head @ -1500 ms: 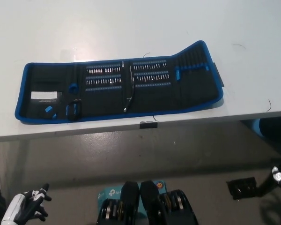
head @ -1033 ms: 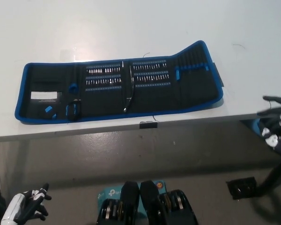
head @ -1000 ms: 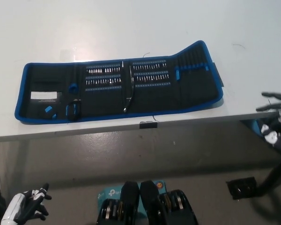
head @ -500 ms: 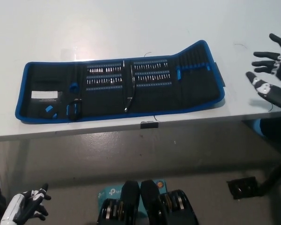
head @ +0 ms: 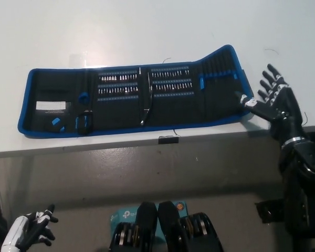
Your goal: The robot uses its right hand to lift an edge of the toolkit kept in middle of the desk and make one fold in it
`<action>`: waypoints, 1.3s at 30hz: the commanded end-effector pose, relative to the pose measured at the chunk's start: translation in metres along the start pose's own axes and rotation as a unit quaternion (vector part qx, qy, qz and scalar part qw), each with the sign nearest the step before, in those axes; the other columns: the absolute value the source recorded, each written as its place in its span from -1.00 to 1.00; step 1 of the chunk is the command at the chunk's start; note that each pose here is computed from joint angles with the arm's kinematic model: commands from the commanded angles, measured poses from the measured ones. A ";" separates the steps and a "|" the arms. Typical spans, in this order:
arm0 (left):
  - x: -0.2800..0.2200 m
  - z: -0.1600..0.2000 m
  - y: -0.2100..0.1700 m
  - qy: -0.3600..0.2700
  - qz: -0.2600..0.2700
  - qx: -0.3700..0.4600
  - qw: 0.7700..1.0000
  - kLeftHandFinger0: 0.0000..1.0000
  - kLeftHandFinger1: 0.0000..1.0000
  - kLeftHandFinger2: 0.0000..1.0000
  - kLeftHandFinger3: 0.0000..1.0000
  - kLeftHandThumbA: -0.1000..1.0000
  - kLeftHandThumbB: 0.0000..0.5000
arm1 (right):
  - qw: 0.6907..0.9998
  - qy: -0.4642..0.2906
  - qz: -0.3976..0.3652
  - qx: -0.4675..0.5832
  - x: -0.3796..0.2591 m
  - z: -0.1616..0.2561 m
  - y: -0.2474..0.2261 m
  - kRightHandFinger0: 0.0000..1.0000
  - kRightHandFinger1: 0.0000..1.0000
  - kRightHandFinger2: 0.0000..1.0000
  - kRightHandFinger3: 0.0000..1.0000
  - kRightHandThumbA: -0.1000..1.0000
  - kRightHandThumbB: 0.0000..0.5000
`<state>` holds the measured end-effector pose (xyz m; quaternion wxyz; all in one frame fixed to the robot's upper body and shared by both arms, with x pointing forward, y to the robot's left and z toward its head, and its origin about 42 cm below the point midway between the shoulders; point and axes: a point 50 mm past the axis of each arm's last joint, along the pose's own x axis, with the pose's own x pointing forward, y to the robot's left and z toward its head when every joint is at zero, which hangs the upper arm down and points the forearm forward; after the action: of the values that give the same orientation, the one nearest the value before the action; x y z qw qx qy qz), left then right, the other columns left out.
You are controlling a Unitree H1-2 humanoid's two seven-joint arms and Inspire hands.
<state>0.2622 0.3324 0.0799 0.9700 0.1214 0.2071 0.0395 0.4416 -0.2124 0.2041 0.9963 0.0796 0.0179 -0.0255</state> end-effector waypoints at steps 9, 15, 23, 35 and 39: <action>0.000 0.011 0.002 -0.023 -0.002 0.002 1.000 -0.30 -0.34 -0.54 -0.26 0.41 -0.14 | 0.999 0.005 -0.040 0.008 0.013 0.002 0.005 1.00 1.00 1.00 1.00 0.99 0.14; -0.003 0.009 0.002 -0.020 -0.006 0.001 1.000 -0.30 -0.35 -0.56 -0.26 0.43 -0.15 | 0.997 0.016 -0.063 0.031 0.007 -0.017 0.002 1.00 1.00 1.00 1.00 0.91 0.04; -0.002 0.010 -0.002 -0.021 -0.009 -0.001 1.000 -0.34 -0.41 -0.61 -0.25 0.44 -0.17 | 0.991 0.028 -0.069 0.114 -0.002 -0.046 0.021 1.00 1.00 1.00 1.00 0.83 -0.10; -0.003 0.011 -0.002 -0.025 -0.013 -0.001 1.000 -0.38 -0.43 -0.61 -0.30 0.47 -0.24 | 0.991 0.035 -0.053 0.120 0.010 -0.052 0.059 1.00 1.00 1.00 1.00 0.86 -0.27; -0.002 0.014 -0.004 -0.025 -0.010 0.005 1.000 -0.36 -0.39 -0.55 -0.22 0.49 -0.26 | 0.991 0.042 -0.054 0.118 0.016 -0.050 0.065 1.00 1.00 1.00 1.00 0.86 -0.28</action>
<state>0.2620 0.3261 0.0799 0.9705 0.1166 0.2084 0.0320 0.4501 -0.1727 0.1570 0.9765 0.1824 0.0439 -0.1066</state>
